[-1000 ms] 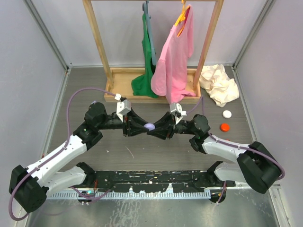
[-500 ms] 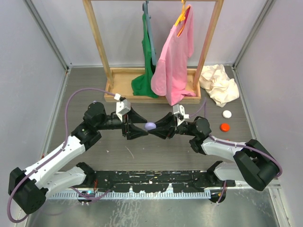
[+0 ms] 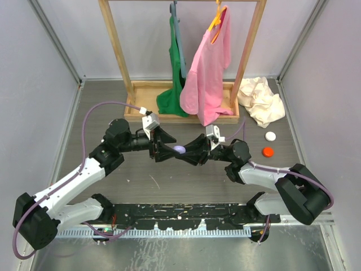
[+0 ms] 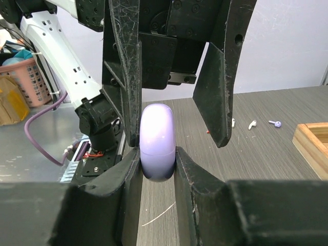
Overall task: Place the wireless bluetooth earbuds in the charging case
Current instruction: Open the charging case.
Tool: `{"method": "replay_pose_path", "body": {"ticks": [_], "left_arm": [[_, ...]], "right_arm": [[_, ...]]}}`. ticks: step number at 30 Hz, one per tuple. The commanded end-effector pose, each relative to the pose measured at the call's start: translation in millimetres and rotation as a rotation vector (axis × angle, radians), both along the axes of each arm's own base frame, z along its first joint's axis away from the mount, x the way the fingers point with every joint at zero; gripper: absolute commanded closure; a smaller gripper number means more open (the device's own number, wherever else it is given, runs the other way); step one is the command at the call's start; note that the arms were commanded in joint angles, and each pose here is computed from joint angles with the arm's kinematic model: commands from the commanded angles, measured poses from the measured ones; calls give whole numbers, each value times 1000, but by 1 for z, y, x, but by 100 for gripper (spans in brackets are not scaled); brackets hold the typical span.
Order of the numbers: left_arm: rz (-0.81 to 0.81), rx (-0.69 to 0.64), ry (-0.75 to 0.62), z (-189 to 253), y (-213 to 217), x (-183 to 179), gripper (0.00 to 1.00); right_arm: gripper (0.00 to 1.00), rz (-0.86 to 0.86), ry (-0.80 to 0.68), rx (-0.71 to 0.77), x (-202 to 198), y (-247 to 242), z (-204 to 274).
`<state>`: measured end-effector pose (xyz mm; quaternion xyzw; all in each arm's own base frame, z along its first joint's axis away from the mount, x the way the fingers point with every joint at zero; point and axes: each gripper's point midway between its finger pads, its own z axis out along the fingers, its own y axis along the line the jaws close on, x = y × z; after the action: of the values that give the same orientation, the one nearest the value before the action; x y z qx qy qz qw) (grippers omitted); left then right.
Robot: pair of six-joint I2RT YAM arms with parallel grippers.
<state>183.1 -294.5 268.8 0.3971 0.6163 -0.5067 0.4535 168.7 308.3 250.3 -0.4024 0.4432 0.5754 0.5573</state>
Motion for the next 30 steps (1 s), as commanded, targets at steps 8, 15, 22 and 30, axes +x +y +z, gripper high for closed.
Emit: {"method": "replay_pose_path", "body": {"ticks": [8, 15, 22, 30], "left_arm": [[164, -84, -42, 39, 4, 26, 38], [188, -112, -25, 49, 5, 28, 35], [217, -116, -19, 50, 7, 32, 34], [225, -100, 2, 46, 7, 33, 27]], "right_arm": [[87, 5, -126, 55, -6, -3, 18], [87, 27, -126, 39, -9, -3, 12], [87, 33, -127, 34, -10, -3, 11], [87, 9, -126, 28, -5, -2, 8]]}}
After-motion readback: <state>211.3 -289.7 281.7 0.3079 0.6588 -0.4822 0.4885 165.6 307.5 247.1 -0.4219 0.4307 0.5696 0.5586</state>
